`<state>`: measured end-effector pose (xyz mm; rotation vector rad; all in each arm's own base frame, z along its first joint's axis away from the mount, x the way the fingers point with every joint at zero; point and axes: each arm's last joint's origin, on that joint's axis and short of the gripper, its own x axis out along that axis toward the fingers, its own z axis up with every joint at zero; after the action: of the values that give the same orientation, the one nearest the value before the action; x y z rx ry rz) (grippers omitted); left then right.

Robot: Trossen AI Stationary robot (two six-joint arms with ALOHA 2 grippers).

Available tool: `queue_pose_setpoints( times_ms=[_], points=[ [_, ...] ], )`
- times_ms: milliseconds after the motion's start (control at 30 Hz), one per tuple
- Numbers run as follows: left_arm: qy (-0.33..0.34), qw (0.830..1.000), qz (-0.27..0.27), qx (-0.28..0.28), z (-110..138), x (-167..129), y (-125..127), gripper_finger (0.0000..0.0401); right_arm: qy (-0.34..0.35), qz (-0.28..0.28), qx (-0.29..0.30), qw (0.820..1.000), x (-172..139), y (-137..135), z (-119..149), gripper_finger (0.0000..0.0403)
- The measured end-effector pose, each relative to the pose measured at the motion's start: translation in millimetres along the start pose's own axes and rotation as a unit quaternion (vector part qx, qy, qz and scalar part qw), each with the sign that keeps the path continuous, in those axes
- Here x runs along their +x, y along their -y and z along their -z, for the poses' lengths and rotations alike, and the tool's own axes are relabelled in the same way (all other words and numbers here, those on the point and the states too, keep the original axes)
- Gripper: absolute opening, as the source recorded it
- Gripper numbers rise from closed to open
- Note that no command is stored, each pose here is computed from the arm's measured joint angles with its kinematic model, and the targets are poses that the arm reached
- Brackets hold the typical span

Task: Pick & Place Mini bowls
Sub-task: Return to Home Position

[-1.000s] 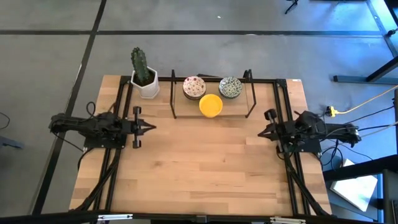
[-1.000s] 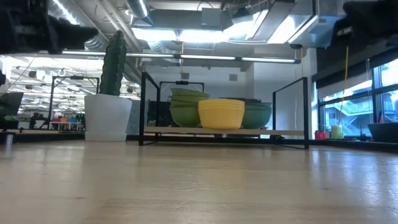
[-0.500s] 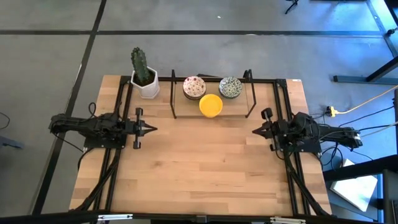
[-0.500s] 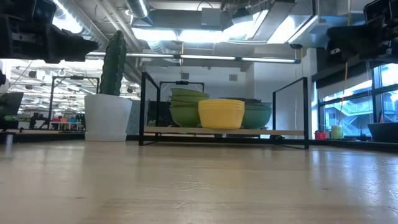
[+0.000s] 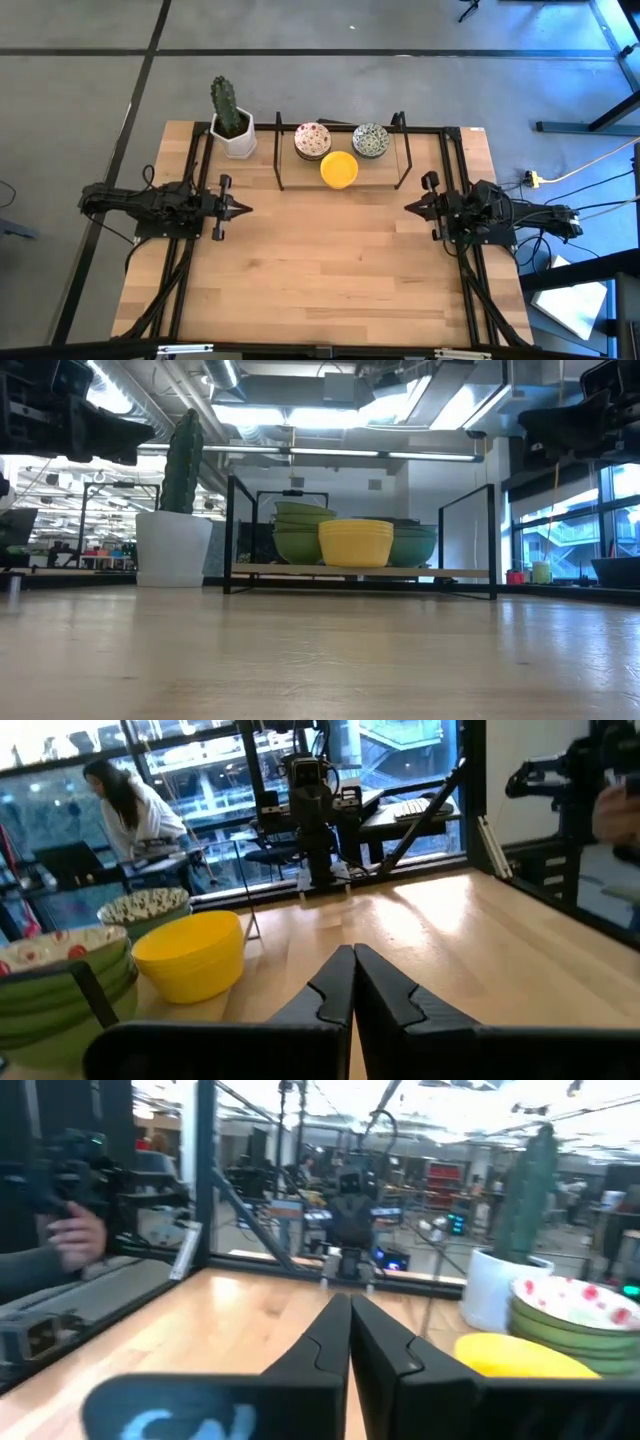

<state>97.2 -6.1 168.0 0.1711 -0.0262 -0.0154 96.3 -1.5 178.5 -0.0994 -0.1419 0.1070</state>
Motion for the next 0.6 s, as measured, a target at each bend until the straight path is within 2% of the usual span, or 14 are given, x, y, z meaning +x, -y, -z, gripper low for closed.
queue_pose_setpoints(
  times_ms=[100,600],
  points=[
    [0.000,1.000,0.000,-0.019,-0.1,0.0,0.0,0.0003,-0.010,0.020,-0.001,1.000,0.0,1.0,1.8,0.0019],
    [0.002,1.000,-0.001,-0.019,-0.4,0.0,-0.1,0.0003,-0.035,0.018,0.005,0.999,-0.2,0.6,6.6,0.0023]
  ],
)
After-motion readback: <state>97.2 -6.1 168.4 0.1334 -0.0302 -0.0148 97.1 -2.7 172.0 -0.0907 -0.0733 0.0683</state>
